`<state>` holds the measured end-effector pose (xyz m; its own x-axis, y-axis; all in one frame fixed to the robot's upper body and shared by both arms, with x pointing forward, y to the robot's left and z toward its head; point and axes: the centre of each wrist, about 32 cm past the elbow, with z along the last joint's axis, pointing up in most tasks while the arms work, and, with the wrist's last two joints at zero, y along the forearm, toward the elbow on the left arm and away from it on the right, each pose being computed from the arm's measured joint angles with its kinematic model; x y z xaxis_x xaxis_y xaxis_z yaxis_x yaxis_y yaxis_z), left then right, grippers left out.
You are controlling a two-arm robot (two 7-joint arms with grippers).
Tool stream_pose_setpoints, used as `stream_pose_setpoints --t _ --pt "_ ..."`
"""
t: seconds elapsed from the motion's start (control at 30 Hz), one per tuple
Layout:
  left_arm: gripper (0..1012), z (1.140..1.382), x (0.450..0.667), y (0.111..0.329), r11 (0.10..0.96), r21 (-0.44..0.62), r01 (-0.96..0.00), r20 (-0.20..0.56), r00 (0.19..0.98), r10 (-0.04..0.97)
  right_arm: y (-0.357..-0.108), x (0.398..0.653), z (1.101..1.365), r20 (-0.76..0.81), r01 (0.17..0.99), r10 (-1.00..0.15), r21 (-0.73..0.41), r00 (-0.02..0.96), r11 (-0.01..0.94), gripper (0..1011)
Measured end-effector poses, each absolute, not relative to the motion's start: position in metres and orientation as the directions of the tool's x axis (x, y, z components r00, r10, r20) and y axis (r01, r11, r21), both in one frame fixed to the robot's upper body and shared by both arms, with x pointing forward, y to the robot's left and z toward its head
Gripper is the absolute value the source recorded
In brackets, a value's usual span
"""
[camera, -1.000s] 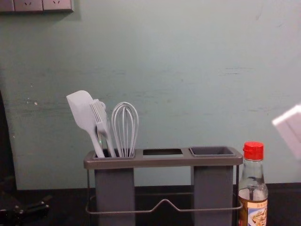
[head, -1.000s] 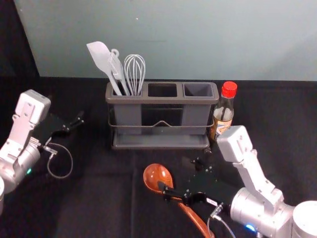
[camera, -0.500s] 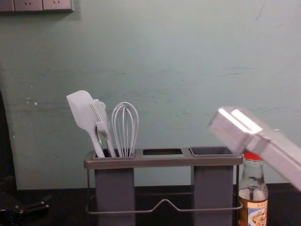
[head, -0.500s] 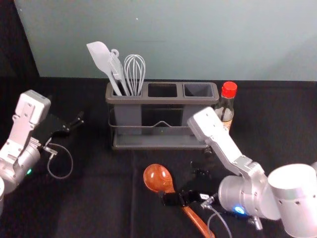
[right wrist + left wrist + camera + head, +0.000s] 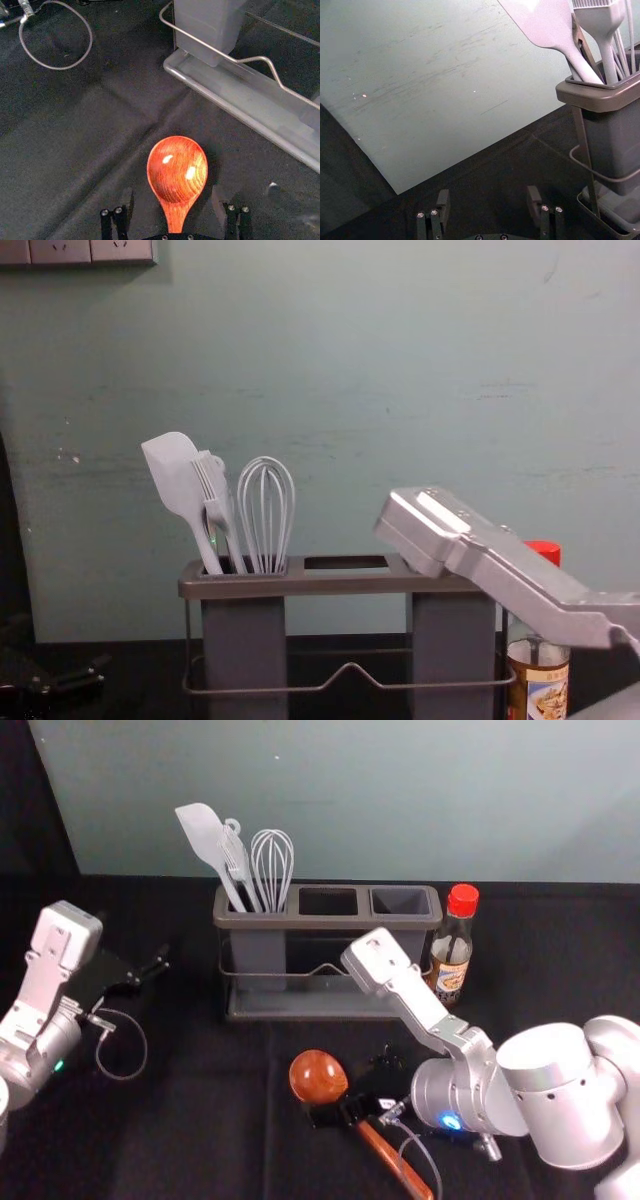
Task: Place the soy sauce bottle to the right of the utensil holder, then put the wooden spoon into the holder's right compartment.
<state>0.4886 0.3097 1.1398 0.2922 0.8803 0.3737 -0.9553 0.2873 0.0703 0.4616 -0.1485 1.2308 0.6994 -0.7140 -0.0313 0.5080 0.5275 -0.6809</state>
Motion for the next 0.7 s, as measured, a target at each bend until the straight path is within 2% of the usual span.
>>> stream_pose_setpoints --t 0.7 --pt "1005 1.140 0.489 0.310 0.287 0.070 -0.955 0.374 0.292 0.880 -0.129 0.481 1.227 0.025 0.511 -0.693 -0.695 0.721 0.506 1000"
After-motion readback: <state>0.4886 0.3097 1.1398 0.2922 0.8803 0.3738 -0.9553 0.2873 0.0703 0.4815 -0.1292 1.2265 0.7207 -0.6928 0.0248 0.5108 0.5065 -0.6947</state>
